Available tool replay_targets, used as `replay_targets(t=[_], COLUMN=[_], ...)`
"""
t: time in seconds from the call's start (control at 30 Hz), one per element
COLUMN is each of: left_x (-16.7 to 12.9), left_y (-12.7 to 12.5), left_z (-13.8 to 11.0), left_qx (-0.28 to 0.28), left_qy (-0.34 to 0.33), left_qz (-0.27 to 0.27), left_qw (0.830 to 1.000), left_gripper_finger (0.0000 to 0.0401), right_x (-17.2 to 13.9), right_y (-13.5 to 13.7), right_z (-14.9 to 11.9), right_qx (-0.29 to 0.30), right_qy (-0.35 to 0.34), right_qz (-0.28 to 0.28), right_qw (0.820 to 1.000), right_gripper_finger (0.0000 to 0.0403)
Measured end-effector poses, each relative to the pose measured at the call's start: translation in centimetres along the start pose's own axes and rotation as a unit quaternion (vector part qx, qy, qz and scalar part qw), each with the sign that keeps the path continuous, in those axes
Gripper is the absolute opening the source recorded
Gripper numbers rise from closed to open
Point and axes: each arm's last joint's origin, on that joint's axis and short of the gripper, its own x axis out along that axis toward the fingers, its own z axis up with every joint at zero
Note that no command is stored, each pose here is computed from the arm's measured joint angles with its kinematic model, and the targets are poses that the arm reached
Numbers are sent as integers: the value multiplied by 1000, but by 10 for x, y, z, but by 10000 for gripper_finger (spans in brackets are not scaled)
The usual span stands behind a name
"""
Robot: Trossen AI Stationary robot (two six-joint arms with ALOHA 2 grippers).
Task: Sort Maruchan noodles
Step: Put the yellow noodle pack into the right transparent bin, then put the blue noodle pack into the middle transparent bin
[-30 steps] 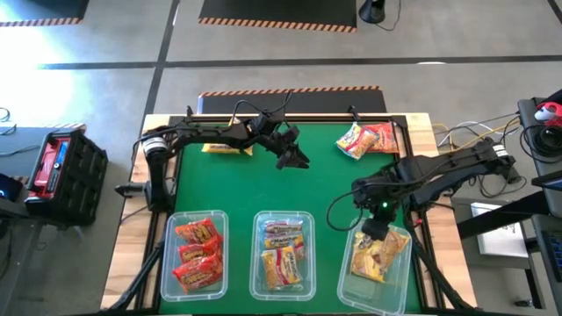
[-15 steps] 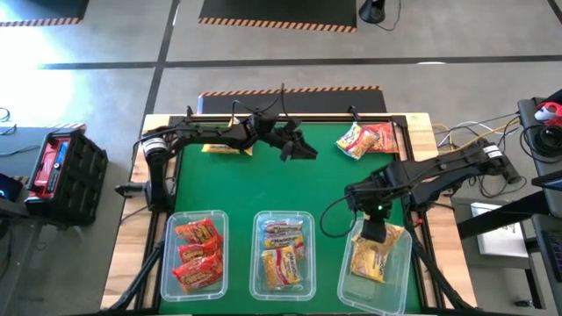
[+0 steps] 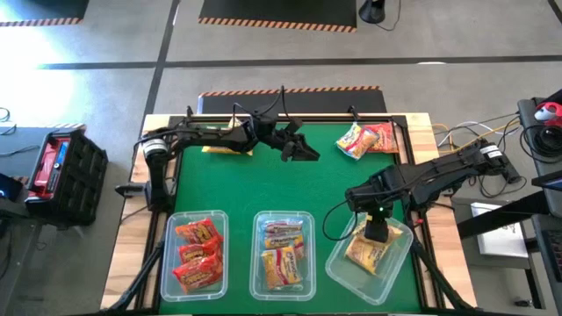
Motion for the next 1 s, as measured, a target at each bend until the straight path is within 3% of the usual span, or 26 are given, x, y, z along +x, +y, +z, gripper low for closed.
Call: replay_targets(t=[0.1,0.27,0.47,0.6,0.7,0.83,1.0], left_x=[3,2,3,4,4,3,-3], left_y=[-5,-10,-7,-2,-1,-2,-1], left_z=[1,5,3,-1,-1,1,8], left_qx=[8,5,-53,-68,-46,-23,-4], left_qy=[-8,-24,-13,3,1,-3,-18], left_qz=[-14,-33,-33,-38,-39,-40,-45], left_qw=[1000,999,998,997,998,999,999], left_gripper_finger=[178,178,178,178,178,178,178], right_x=[-12,-35,-52,-59,-64,-71,-76], right_y=[5,8,-1,-13,-24,-42,-76], right_z=[-4,-15,-17,-13,-5,8,23], right_qx=[-5,-40,-65,-37,-4,36,73], right_qy=[12,-12,-129,-182,-220,-251,-267], right_qz=[21,-7,-150,-232,-278,-282,-249], right_qw=[1000,999,978,955,935,925,928], right_gripper_finger=[193,191,187,187,187,187,186])
